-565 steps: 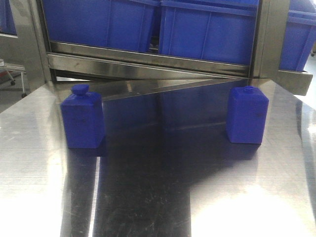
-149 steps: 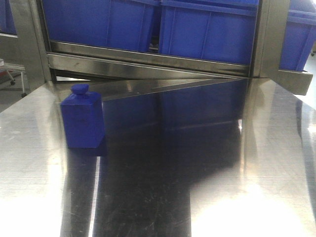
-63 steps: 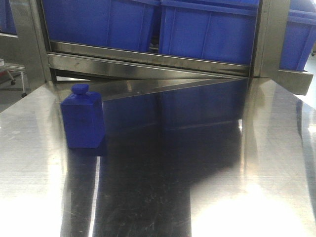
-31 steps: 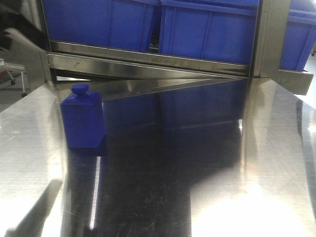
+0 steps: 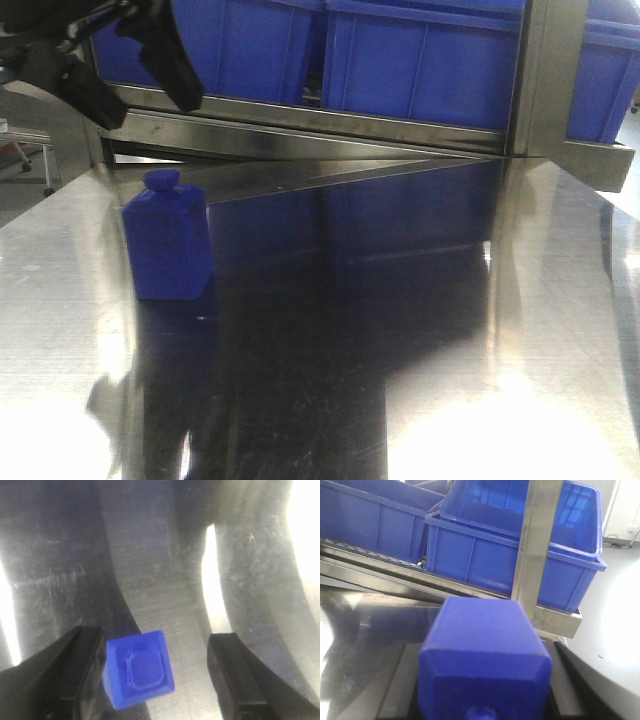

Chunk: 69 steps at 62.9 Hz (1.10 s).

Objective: Pick and sort blue part to right shelf
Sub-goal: 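Move the open left gripper above the other blue part, then lower the left gripper around the blue part and close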

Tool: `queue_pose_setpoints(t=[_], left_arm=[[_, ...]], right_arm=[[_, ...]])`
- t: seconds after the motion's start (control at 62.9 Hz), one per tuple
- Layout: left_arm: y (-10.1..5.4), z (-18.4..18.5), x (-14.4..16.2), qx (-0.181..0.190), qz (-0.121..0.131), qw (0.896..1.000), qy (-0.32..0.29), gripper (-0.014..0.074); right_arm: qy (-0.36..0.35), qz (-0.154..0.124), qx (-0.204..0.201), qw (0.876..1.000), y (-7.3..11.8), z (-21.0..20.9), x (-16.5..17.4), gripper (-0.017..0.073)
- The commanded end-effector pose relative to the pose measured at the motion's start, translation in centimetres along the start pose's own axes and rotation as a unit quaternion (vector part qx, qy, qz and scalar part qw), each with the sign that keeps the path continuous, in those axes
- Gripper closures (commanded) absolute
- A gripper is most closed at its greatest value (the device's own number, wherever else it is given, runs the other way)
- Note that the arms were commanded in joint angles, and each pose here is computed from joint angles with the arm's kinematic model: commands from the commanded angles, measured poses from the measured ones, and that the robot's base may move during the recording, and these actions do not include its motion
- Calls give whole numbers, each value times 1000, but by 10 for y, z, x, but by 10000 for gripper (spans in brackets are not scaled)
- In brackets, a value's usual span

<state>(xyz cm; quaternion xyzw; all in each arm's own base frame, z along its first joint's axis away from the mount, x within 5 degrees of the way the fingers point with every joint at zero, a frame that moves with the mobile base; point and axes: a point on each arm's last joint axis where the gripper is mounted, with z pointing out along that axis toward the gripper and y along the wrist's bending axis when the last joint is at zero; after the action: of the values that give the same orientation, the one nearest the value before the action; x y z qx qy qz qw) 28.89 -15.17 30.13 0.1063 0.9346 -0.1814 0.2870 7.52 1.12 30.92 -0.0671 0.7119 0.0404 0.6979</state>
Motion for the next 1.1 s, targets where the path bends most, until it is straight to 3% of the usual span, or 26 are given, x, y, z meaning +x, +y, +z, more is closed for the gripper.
queue_pose_setpoints(t=[0.0, 0.064, 0.191, 0.35, 0.525, 0.636, 0.906, 1.081], left_arm=[[-11, -13, -16, 8, 1, 1000, -29, 77], [-13, -9, -17, 2, 10, 1000, -10, 37], [-15, -2, -18, -11, -3, 1000, 24, -40], [-19, 1, -21, -24, -34, 998, 56, -37], [-16, 3, -25, -77, -53, 991, 95, -37], [-16, 9, -25, -86, -72, 987, 115, -37], [-27, 29, -21, -89, -62, 983, 147, -37], [-24, 41, -16, -101, -62, 977, 176, -37]], right_arm=[[-56, -12, 1, 998, 0, -1, -18, 166], [-56, -12, 1, 998, 0, -1, -18, 166], [-56, -12, 1, 998, 0, -1, -18, 166], [-56, -12, 1, 998, 0, -1, -18, 166], [-56, -12, 1, 998, 0, -1, -18, 166], [-56, -12, 1, 998, 0, -1, -18, 166], [-56, -12, 1, 998, 0, -1, -18, 166], [-56, -12, 1, 998, 0, -1, -18, 166]])
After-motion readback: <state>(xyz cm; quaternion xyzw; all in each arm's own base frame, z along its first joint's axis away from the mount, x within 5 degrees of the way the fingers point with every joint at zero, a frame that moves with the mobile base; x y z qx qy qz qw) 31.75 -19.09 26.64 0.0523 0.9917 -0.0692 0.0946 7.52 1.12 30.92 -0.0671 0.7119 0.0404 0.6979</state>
